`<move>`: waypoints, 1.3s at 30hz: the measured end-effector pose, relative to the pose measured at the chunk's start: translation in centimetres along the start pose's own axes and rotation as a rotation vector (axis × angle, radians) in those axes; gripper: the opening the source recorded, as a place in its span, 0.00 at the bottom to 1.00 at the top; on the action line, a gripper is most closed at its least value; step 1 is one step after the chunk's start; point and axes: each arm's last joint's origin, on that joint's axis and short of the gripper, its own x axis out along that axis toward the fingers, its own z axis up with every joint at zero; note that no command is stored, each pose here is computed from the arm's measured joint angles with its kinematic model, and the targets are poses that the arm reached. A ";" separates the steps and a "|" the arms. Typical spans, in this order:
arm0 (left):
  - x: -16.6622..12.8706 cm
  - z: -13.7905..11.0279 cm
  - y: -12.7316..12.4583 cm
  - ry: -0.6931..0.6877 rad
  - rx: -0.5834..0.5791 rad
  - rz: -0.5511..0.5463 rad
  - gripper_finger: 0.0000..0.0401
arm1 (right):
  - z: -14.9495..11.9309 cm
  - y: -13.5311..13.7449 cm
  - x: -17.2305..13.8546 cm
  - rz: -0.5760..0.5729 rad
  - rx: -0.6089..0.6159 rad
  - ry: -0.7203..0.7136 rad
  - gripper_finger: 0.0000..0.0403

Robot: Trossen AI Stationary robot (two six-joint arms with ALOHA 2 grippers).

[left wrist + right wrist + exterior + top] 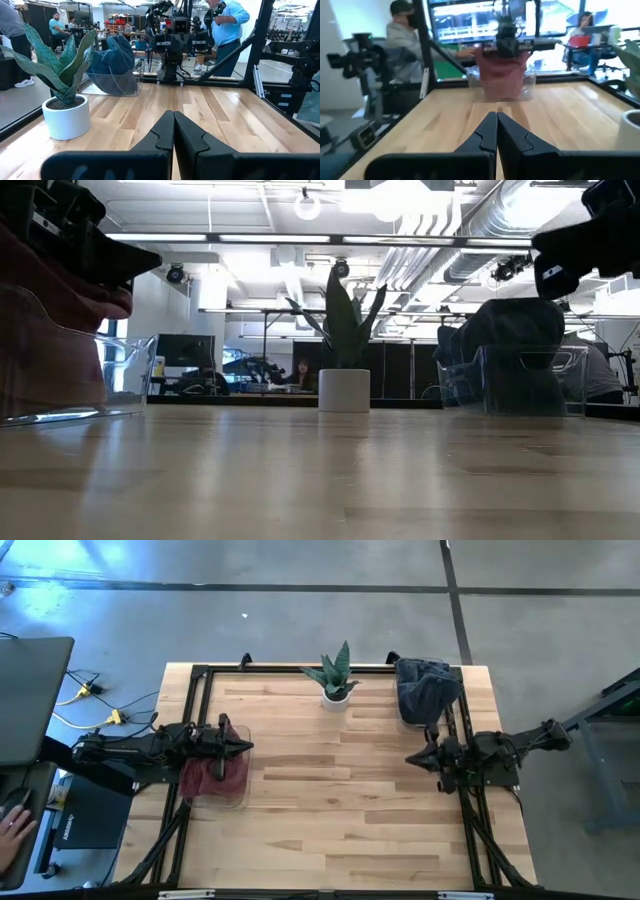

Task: Pick & Place hat
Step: Return to Home Position

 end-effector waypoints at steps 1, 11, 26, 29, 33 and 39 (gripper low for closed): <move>0.0 0.0 0.0 -0.001 0.000 0.000 0.00 | -0.1 0.0 0.0 0.008 -0.007 0.008 0.00; 0.0 0.0 0.0 -0.001 0.005 0.001 0.00 | -0.6 -0.9 0.0 0.001 -0.096 0.074 0.00; 0.0 0.0 0.0 -0.001 0.007 0.001 0.00 | -0.8 -2.3 0.3 -0.050 -0.185 0.012 0.00; 0.0 0.0 0.0 -0.001 0.007 0.001 0.00 | -0.8 -2.3 0.3 -0.052 -0.201 0.013 0.00; 0.0 0.0 0.0 -0.001 0.007 0.001 0.00 | -0.8 -2.4 0.3 -0.072 -0.165 0.014 0.00; 0.0 0.0 0.0 -0.001 0.007 0.002 0.00 | -0.9 -2.4 0.3 -0.072 -0.145 0.013 0.02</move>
